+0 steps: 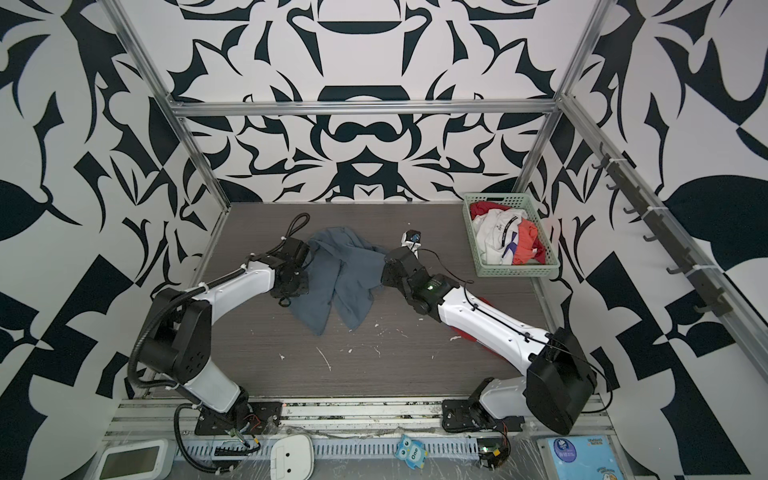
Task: Fold and stack the t-shirts
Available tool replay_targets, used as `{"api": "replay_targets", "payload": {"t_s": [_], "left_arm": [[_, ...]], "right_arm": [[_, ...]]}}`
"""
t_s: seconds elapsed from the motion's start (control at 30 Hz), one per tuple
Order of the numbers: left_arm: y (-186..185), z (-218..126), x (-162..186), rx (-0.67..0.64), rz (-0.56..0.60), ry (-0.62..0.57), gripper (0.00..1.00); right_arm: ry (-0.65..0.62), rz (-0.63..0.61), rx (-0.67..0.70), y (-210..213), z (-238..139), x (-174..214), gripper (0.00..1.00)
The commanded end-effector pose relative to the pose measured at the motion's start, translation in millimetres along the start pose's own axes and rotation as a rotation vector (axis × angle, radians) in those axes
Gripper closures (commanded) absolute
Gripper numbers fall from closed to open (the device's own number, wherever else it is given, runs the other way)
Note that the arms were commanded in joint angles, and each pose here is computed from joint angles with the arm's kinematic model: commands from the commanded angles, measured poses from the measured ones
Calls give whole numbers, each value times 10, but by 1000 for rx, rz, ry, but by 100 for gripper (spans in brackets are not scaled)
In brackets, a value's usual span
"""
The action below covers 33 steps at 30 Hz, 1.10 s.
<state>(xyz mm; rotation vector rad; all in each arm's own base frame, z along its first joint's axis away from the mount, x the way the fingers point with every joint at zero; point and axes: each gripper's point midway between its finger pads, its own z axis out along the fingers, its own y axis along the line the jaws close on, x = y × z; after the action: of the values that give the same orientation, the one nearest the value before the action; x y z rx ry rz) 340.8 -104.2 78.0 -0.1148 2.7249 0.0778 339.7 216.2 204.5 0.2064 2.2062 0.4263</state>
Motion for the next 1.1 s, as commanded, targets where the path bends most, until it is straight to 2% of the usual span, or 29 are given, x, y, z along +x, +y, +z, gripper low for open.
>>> {"api": "replay_targets", "payload": {"t_s": [0.0,0.17,0.23,0.5,0.6,0.87,1.07], "left_arm": [[22,-336,-135,84,-20,-29,100],[35,-398,-131,196,-85,-7,88],[7,-349,-85,211,-86,16,87],[22,17,136,162,-82,120,74],[27,113,163,150,-87,133,76],[18,177,156,145,-110,131,98],[75,-83,23,139,-110,74,96]], "right_arm": [[-95,-10,-42,184,-125,-414,100],[-121,-24,-64,266,-159,-558,100],[-118,-22,-69,272,-148,-550,100],[-100,-13,-64,225,-117,-463,100],[-99,-13,-57,199,-118,-449,100],[-103,-12,-39,141,-137,-444,100],[-110,-12,-35,122,-158,-473,100]]}}
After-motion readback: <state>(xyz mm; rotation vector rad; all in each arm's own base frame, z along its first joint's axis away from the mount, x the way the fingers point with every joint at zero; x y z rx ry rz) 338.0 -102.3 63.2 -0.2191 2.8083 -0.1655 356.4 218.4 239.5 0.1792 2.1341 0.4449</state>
